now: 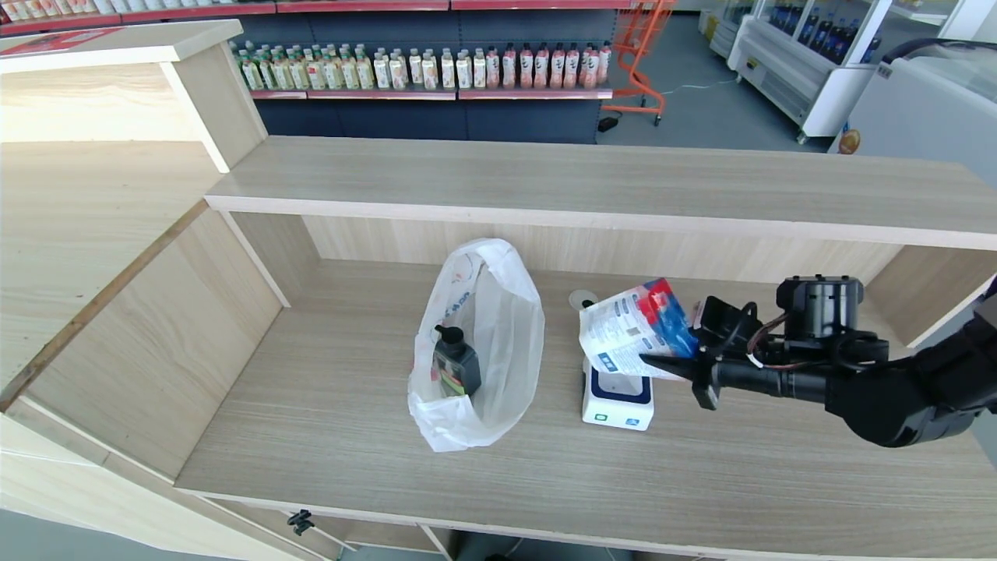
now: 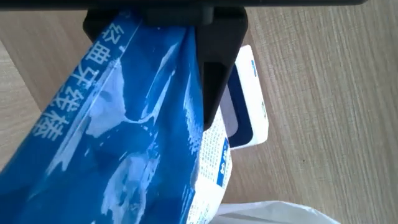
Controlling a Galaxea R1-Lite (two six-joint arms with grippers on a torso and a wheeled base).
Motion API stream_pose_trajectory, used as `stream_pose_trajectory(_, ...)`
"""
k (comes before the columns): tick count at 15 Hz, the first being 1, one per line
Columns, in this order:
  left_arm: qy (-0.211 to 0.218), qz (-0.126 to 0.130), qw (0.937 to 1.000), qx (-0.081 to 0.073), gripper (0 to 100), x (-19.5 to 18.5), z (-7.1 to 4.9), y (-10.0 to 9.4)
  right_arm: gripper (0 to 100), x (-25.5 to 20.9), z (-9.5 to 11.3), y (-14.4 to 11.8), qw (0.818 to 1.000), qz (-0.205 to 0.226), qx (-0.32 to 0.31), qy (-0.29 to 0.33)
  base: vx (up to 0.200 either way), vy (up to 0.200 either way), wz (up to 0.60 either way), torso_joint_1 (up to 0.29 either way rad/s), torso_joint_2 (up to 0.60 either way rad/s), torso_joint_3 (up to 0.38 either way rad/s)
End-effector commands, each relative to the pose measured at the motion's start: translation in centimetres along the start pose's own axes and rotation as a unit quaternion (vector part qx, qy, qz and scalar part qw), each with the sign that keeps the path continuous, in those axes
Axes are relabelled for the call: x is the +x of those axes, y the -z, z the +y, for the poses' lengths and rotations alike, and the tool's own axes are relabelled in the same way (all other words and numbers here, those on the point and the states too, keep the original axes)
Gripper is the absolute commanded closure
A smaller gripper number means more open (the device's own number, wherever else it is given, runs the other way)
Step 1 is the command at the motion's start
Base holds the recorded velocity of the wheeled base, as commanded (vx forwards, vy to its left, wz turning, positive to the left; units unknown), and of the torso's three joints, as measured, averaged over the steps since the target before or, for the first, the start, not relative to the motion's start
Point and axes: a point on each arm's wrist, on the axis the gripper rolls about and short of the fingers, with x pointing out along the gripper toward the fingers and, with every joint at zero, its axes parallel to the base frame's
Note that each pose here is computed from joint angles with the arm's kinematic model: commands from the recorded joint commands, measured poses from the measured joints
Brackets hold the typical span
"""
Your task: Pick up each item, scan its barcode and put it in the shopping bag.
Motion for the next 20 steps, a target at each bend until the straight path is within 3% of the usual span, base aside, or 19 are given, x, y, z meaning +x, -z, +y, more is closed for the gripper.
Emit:
stream_pose_trajectory(1,0.000,0.001,1.0000,0.000,0,0.0,0.0,0.0,100,-3.3,0.1,-5.7,0.994,-0.042,0.089,0.042,0.000,0.000,0.00,0.000,0.00,0.000)
stream_pose_trajectory(2,0.000,0.001,1.0000,0.000,0,0.0,0.0,0.0,100,-4.2,1.1,-8.5,0.978,-0.053,0.186,0.076,0.000,0.000,0.00,0.000,0.00,0.000)
stream_pose_trajectory(4,0.000,0.001,1.0000,0.000,0,0.0,0.0,0.0,100,-4.7,2.2,-11.0,0.946,-0.055,0.299,0.109,0.000,0.000,0.00,0.000,0.00,0.000)
stream_pose_trajectory(6,0.000,0.001,1.0000,0.000,0,0.0,0.0,0.0,100,-5.8,2.8,-11.7,0.932,-0.041,0.344,0.110,0.000,0.000,0.00,0.000,0.00,0.000)
stream_pose_trajectory(8,0.000,0.001,1.0000,0.000,0,0.0,0.0,0.0,100,-7.3,3.5,-12.5,0.903,-0.033,0.417,0.099,0.000,0.000,0.00,0.000,0.00,0.000)
stream_pose_trajectory(15,0.000,0.001,1.0000,0.001,0,0.0,0.0,0.0,100,-8.6,4.4,-12.3,0.895,-0.023,0.434,0.103,0.000,0.000,0.00,0.000,0.00,0.000)
stream_pose_trajectory(20,0.000,0.001,1.0000,0.001,0,0.0,0.0,0.0,100,-7.6,4.4,-11.5,0.879,-0.006,0.467,0.100,0.000,0.160,0.00,0.000,0.00,0.002)
